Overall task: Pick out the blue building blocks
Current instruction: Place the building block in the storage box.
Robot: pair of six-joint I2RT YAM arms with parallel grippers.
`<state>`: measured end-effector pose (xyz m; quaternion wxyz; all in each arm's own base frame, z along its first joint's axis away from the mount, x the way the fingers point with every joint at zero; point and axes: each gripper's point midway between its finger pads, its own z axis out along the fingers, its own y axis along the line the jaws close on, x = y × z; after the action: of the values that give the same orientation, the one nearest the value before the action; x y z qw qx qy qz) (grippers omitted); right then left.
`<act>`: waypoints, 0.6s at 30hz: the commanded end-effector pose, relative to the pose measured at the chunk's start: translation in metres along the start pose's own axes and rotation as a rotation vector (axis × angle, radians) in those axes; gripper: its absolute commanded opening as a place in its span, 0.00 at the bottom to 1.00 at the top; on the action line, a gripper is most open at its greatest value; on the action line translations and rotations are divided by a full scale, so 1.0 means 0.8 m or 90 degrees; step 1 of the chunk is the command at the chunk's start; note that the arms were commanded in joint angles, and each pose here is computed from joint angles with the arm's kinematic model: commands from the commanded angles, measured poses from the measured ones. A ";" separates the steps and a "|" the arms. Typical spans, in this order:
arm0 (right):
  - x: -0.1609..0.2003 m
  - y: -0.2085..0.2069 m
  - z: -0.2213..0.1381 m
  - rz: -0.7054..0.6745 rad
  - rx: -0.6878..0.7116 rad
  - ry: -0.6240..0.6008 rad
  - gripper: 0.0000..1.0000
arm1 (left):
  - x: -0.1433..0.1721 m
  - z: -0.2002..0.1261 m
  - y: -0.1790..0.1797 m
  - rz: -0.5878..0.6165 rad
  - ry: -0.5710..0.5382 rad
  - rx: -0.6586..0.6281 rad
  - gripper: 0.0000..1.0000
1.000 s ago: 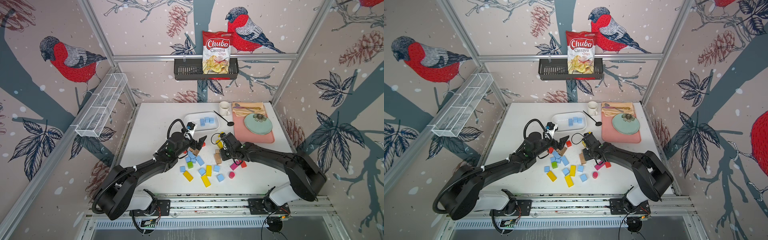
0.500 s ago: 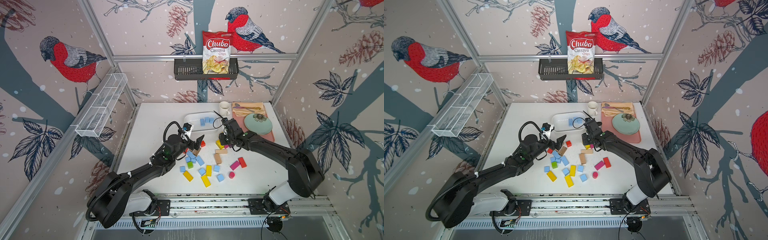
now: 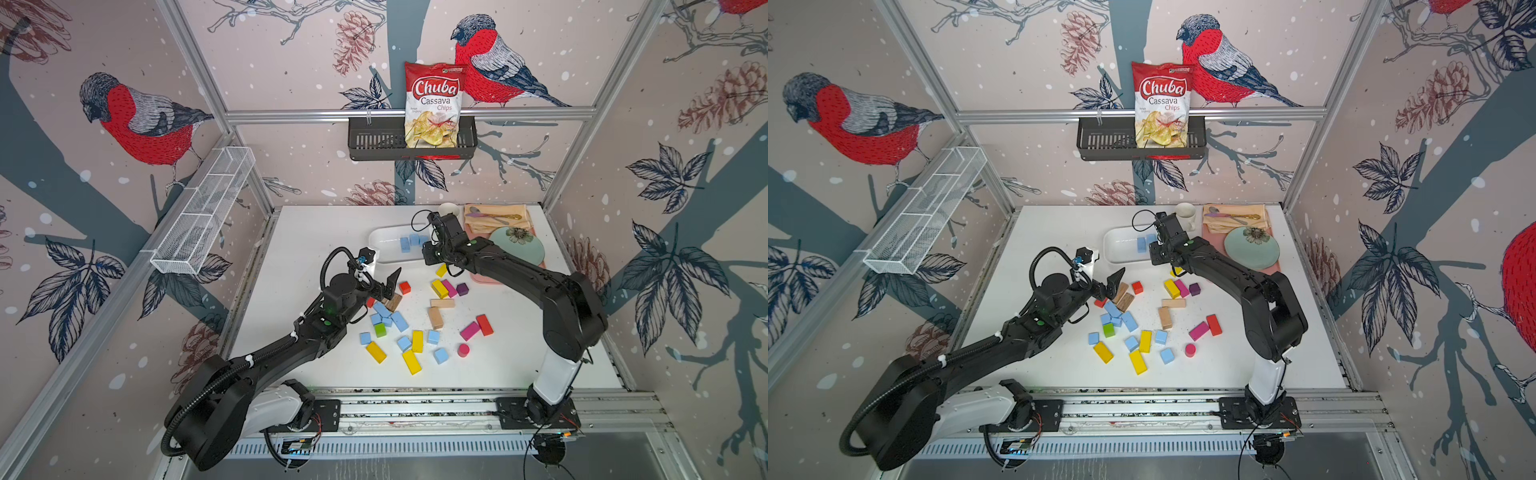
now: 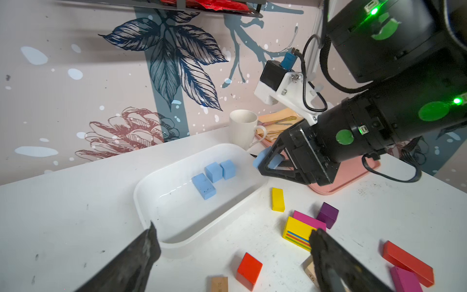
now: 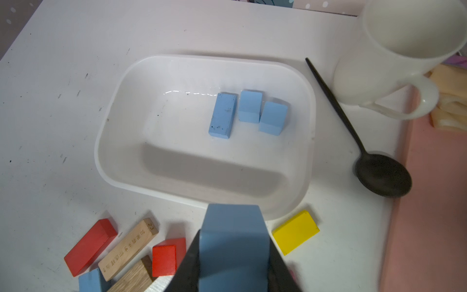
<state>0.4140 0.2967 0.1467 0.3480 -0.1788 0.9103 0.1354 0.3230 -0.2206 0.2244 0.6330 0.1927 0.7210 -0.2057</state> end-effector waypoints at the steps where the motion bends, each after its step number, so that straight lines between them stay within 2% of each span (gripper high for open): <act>1: -0.013 0.007 0.009 -0.014 -0.013 -0.004 0.12 | -0.009 -0.003 0.010 -0.009 -0.020 -0.028 0.96; 18: -0.052 0.038 0.091 -0.030 -0.044 0.010 0.15 | -0.006 -0.013 0.022 -0.020 -0.022 -0.060 0.96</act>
<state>0.4720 0.3535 0.1280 0.3410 -0.2021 0.9048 0.1558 0.3227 -0.2044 0.2246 0.6414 0.1617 0.7267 -0.1856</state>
